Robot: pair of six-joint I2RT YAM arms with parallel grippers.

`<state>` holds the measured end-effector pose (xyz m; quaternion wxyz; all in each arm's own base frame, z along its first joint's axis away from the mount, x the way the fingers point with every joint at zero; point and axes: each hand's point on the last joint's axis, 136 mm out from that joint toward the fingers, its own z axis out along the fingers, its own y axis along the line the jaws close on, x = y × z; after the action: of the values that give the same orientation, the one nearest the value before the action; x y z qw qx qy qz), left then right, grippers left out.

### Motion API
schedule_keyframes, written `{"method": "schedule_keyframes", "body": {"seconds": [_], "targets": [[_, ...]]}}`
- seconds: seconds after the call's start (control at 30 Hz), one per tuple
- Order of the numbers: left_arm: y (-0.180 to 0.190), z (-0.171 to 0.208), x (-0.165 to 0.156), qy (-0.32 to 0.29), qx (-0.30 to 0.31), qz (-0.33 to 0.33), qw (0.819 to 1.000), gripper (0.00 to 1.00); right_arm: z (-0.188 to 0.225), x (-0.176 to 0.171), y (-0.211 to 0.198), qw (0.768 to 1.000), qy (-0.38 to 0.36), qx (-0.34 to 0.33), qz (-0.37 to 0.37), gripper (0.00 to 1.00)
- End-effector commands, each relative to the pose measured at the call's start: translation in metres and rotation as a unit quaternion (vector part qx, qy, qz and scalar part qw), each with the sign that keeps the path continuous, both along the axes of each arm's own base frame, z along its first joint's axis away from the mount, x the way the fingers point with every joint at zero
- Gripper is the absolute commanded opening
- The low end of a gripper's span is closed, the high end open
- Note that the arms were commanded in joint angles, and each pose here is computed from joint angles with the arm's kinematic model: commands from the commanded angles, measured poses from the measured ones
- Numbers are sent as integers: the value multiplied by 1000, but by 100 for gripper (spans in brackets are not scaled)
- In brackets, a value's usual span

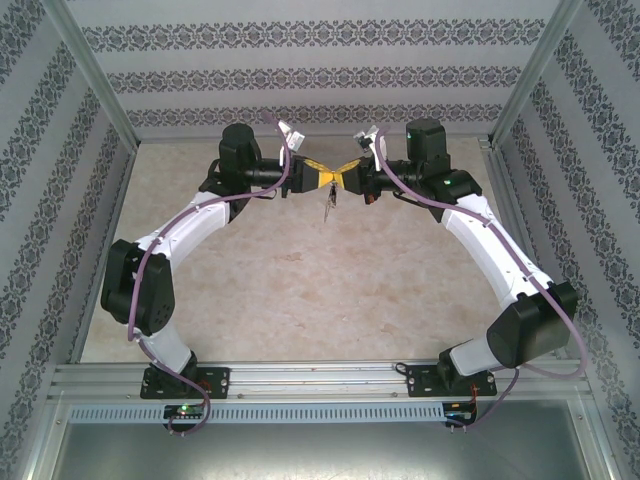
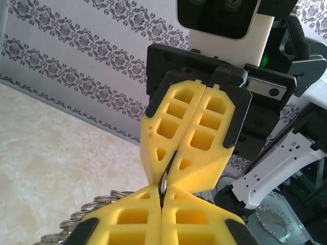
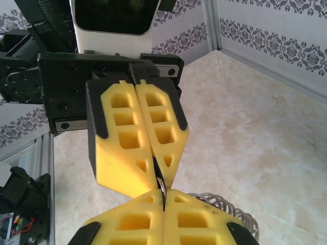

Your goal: Put the keys on the keyring

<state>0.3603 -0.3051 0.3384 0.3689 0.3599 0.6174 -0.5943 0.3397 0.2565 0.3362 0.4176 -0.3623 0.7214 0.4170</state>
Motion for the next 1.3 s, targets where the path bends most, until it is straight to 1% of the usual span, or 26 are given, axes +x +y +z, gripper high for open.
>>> {"method": "schedule_keyframes", "body": {"seconds": [0.0,0.17,0.2,0.3,0.43,0.53,0.63,0.77,0.97,1.13,1.27], "targets": [[1,16,-13,-30,-16,-14,999,0,6,-3,7,1000,-12,13,19,0],[3,23,-11,-44,-32,4,999,0,8,-4,7,1000,-11,17,18,1],[3,25,-10,-47,-36,13,998,0,8,-4,7,1000,-11,16,15,10],[7,30,-8,-63,-47,35,996,0,10,-4,1,1000,-14,18,-1,32],[10,38,-10,-75,-59,49,994,0,19,-6,-16,998,-28,34,-36,40],[12,43,-13,-81,-67,54,993,0,17,-12,-23,997,-30,46,-59,41],[14,47,-15,-86,-71,60,992,0,5,-17,-27,995,-24,55,-76,42],[17,51,-18,-91,-74,69,991,0,-9,-24,-24,994,-23,66,-88,44],[17,52,-21,-88,-75,65,991,0,-17,-34,-3,995,-23,59,-71,44],[18,52,-23,-87,-77,64,991,0,-9,-38,9,996,-30,57,-55,44],[18,52,-25,-86,-80,61,991,0,-2,-34,16,996,-38,59,-55,44]]}}
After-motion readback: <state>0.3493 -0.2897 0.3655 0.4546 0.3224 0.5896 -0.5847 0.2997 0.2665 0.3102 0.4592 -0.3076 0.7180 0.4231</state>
